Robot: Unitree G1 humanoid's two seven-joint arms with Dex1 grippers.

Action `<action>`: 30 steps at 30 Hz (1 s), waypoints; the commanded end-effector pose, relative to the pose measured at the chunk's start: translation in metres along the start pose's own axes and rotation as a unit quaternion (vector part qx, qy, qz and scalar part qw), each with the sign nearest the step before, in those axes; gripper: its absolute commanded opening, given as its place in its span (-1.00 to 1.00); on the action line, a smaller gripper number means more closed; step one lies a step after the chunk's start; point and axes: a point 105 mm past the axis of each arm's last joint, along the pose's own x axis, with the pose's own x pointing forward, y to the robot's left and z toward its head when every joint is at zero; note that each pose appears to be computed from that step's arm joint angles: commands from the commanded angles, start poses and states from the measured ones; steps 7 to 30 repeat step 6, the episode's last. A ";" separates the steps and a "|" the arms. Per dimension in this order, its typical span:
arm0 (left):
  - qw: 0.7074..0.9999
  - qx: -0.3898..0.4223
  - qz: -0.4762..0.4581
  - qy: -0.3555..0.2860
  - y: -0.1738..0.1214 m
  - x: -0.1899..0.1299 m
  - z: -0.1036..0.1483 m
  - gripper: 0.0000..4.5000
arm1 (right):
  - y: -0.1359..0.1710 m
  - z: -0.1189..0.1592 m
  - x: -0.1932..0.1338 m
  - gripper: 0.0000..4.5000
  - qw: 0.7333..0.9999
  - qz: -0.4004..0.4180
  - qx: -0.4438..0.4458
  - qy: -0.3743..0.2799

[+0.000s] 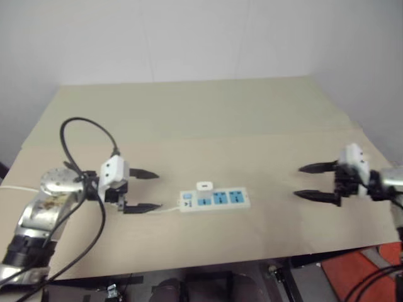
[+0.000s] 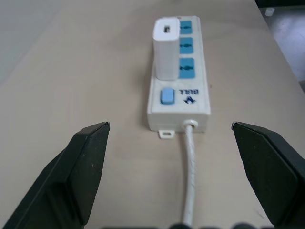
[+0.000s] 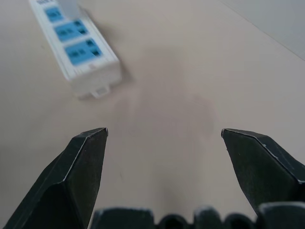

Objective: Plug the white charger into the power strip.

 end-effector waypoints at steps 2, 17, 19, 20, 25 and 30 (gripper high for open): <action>1.000 0.017 0.007 -0.006 -0.001 -0.011 0.010 0.99 | -0.007 -0.004 -0.026 1.00 0.999 -0.051 -0.009 0.008; 1.000 0.018 0.002 -0.008 0.000 -0.009 0.010 0.99 | -0.002 -0.006 -0.029 1.00 0.998 -0.060 -0.006 0.009; 1.000 0.018 0.002 -0.008 0.000 -0.009 0.010 0.99 | -0.002 -0.006 -0.029 1.00 0.998 -0.060 -0.006 0.009; 1.000 0.018 0.002 -0.008 0.000 -0.009 0.010 0.99 | -0.002 -0.006 -0.029 1.00 0.998 -0.060 -0.006 0.009; 1.000 0.018 0.002 -0.008 0.000 -0.009 0.010 0.99 | -0.002 -0.006 -0.029 1.00 0.998 -0.060 -0.006 0.009; 1.000 0.018 0.002 -0.008 0.000 -0.009 0.010 0.99 | -0.002 -0.006 -0.029 1.00 0.998 -0.060 -0.006 0.009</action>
